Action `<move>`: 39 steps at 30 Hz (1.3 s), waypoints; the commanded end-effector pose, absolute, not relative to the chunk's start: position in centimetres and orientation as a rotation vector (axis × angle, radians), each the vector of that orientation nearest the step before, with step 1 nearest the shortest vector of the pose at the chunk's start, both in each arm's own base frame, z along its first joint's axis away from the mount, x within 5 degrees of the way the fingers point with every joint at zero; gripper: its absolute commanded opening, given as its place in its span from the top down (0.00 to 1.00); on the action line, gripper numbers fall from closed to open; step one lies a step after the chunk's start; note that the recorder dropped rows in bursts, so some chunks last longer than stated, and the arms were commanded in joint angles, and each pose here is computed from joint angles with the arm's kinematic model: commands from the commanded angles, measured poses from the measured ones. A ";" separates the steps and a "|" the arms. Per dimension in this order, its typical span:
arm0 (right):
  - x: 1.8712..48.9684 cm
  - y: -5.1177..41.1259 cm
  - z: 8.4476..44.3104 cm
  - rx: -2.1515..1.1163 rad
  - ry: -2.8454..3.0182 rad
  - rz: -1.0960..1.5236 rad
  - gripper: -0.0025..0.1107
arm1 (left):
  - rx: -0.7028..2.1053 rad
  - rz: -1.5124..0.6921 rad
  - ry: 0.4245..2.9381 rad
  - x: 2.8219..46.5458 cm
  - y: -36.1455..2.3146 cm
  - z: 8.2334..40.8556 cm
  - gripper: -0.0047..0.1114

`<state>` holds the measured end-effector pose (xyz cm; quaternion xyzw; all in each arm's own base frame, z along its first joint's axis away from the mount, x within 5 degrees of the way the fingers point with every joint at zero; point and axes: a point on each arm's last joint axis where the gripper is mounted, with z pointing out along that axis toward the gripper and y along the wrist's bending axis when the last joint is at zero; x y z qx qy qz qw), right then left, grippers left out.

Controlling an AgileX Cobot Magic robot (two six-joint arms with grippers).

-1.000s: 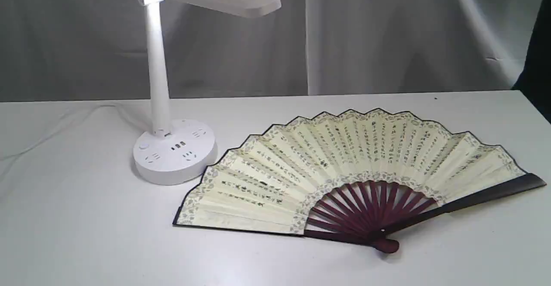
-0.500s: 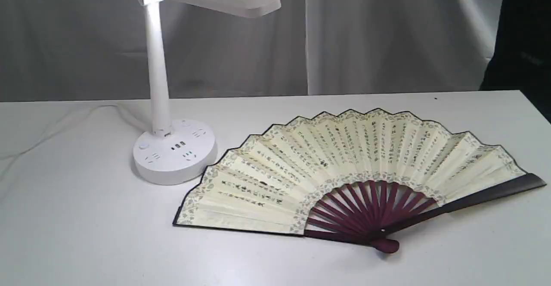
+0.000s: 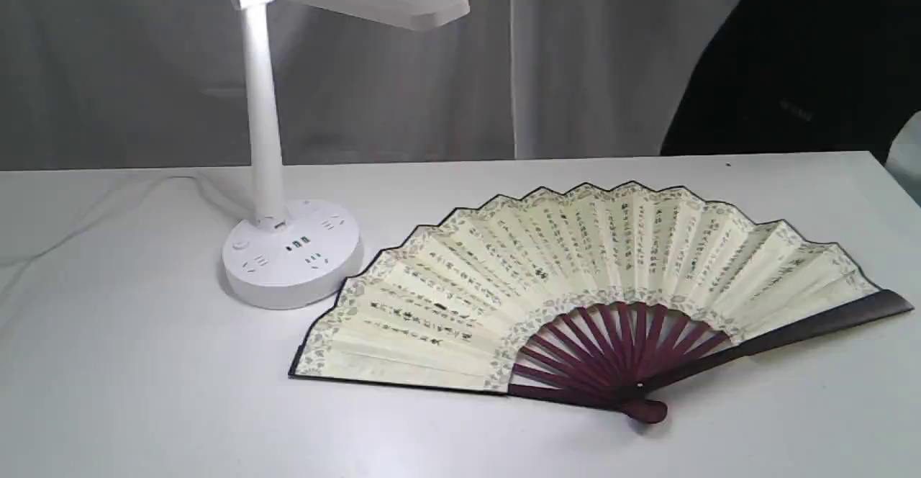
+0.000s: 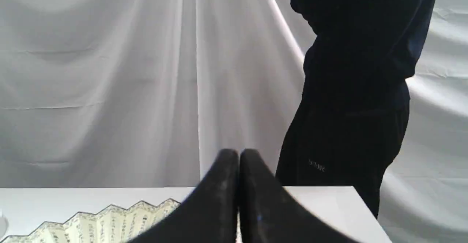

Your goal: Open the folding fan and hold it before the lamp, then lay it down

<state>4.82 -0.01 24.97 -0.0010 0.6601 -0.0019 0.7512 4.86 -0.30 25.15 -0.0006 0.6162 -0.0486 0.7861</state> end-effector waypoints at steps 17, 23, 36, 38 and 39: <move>5.6 0.0 19.8 -0.061 1.653 -0.057 0.98 | -0.010 -0.103 1.584 5.6 -0.3 20.4 0.96; 5.6 0.0 19.6 -0.061 1.675 -0.057 0.98 | -0.012 -0.097 1.671 5.6 -0.3 19.6 0.96; 5.6 0.0 19.6 -0.061 1.675 -0.057 0.98 | -0.012 -0.097 1.673 5.6 -0.3 19.6 0.96; 5.6 0.0 19.6 -0.061 1.675 -0.057 0.98 | -0.012 -0.097 1.673 5.6 -0.3 19.6 0.96; 5.6 0.0 19.6 -0.061 1.675 -0.057 0.98 | -0.009 -0.094 1.673 5.6 -0.3 19.6 0.96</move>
